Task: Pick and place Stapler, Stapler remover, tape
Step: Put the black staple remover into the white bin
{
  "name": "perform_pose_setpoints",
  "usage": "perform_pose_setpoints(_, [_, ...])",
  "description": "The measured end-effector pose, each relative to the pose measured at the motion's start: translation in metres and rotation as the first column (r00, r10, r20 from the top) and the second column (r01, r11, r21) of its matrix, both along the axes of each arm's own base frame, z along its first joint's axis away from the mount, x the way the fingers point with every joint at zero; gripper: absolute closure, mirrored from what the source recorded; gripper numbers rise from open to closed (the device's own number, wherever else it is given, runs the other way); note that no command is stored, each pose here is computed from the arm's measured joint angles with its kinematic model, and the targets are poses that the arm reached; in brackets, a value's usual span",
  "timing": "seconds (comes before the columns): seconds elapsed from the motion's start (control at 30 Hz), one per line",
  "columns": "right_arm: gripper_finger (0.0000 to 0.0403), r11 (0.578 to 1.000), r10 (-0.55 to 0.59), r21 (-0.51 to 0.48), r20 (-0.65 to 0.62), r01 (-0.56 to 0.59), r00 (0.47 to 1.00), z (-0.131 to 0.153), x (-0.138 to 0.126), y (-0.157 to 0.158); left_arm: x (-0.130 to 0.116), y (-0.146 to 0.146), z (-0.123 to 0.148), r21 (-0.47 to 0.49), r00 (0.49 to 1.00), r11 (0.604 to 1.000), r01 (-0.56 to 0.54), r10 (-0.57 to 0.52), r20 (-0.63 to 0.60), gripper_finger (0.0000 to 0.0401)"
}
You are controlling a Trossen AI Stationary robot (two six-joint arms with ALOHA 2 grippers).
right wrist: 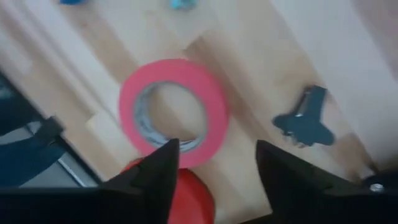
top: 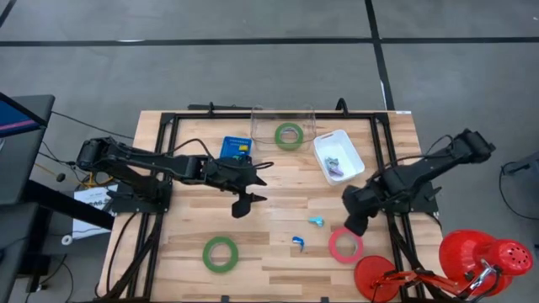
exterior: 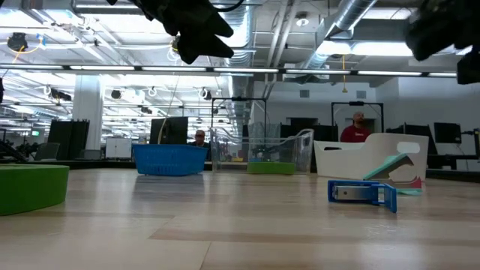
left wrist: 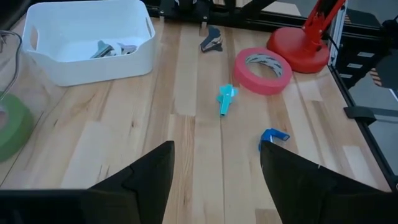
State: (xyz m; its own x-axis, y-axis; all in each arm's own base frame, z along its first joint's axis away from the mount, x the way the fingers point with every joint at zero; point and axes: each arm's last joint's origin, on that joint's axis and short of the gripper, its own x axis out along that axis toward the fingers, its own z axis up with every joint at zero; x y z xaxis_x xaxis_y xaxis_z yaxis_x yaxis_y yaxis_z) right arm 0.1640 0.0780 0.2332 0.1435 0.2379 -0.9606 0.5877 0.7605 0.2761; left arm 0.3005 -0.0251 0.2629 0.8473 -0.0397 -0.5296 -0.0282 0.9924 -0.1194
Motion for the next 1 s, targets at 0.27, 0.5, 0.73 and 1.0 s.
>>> perform_pose_setpoints(0.27, [0.0151, 0.999, -0.009, -0.047, -0.162, 0.001, 0.987, -0.020, 0.012, -0.011, 0.000, 0.000, 0.000, 0.001, 1.000, 1.000, 0.000, 0.000, -0.006, 0.0174])
perform_pose_setpoints(0.5, [0.0159, 0.995, 0.053, -0.073, -0.264, -0.074, 0.963, -0.036, 0.023, -0.025, -0.001, 0.000, -0.001, 0.001, 1.000, 1.000, 0.000, 0.000, -0.011, 0.0174])
perform_pose_setpoints(0.73, [0.0164, 0.987, 0.120, -0.063, -0.320, -0.148, 0.940, -0.051, 0.034, -0.038, -0.001, 0.000, -0.001, 0.001, 1.000, 1.000, 0.000, 0.000, -0.017, 0.0174])
perform_pose_setpoints(1.0, [0.0164, 0.983, 0.149, -0.041, -0.403, -0.180, 0.903, -0.071, 0.043, -0.048, -0.001, 0.000, -0.002, 0.002, 1.000, 1.000, 0.000, 0.000, -0.020, 0.0174])
